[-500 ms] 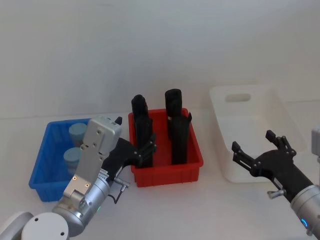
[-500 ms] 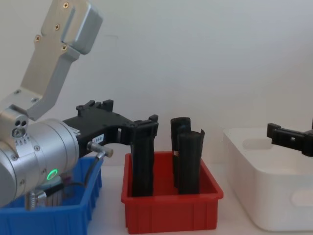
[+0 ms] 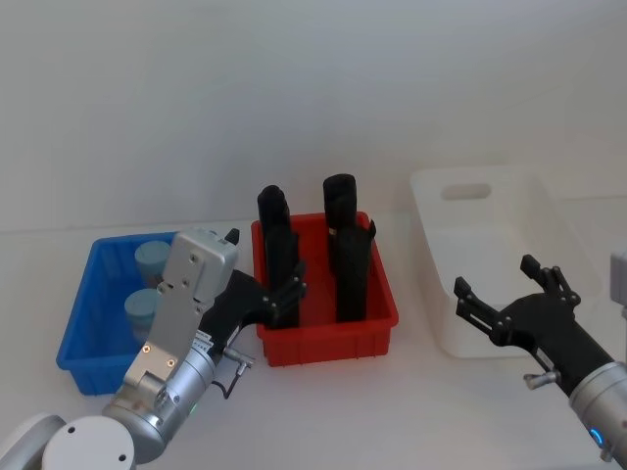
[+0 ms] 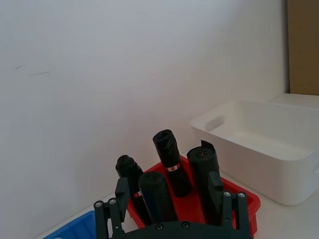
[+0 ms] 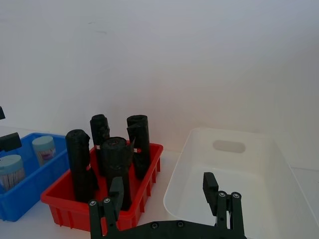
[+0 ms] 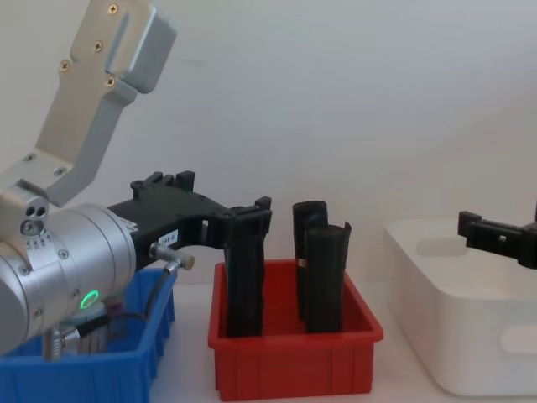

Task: Pick the cotton swabs from the blue box and place them into the white box.

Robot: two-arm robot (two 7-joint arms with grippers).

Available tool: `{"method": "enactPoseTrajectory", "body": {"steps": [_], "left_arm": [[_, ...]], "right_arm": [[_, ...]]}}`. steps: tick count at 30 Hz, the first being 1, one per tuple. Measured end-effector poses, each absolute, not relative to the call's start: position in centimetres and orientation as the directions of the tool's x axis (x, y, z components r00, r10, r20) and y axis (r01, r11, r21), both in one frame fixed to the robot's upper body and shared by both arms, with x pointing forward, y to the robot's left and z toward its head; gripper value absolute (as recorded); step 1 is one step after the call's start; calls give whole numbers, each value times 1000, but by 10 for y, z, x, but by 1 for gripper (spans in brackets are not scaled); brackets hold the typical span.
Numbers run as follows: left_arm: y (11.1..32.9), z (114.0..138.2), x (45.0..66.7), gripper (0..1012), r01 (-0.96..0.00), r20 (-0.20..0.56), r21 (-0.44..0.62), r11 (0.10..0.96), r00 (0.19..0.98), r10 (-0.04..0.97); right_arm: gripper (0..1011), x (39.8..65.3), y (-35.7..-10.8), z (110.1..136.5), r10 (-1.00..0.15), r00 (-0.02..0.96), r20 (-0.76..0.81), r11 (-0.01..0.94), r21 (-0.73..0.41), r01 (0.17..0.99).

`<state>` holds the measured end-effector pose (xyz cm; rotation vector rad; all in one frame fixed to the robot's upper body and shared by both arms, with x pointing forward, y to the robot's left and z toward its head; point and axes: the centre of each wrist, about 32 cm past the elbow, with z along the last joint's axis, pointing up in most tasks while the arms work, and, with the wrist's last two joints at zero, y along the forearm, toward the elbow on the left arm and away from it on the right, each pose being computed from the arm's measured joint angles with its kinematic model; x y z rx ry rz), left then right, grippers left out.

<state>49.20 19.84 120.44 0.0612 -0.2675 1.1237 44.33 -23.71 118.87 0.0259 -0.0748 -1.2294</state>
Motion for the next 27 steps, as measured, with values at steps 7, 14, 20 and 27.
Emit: {"method": "enactPoseTrajectory", "body": {"steps": [7,14,20,27], "left_arm": [[198,1204,492,1004,-897,242,-86,434,404,882],[198,1204,492,1004,-897,242,-86,434,404,882],[198,1204,492,1004,-897,242,-86,434,404,882],[198,1204,492,1004,-897,242,-86,434,404,882]], "right_arm": [[1002,443,-237,1189,-942,333,43,335,60,940],[1002,443,-237,1189,-942,333,43,335,60,940],[1002,443,-237,1189,-942,333,43,335,60,940],[1002,443,-237,1189,-942,333,43,335,60,940]]}}
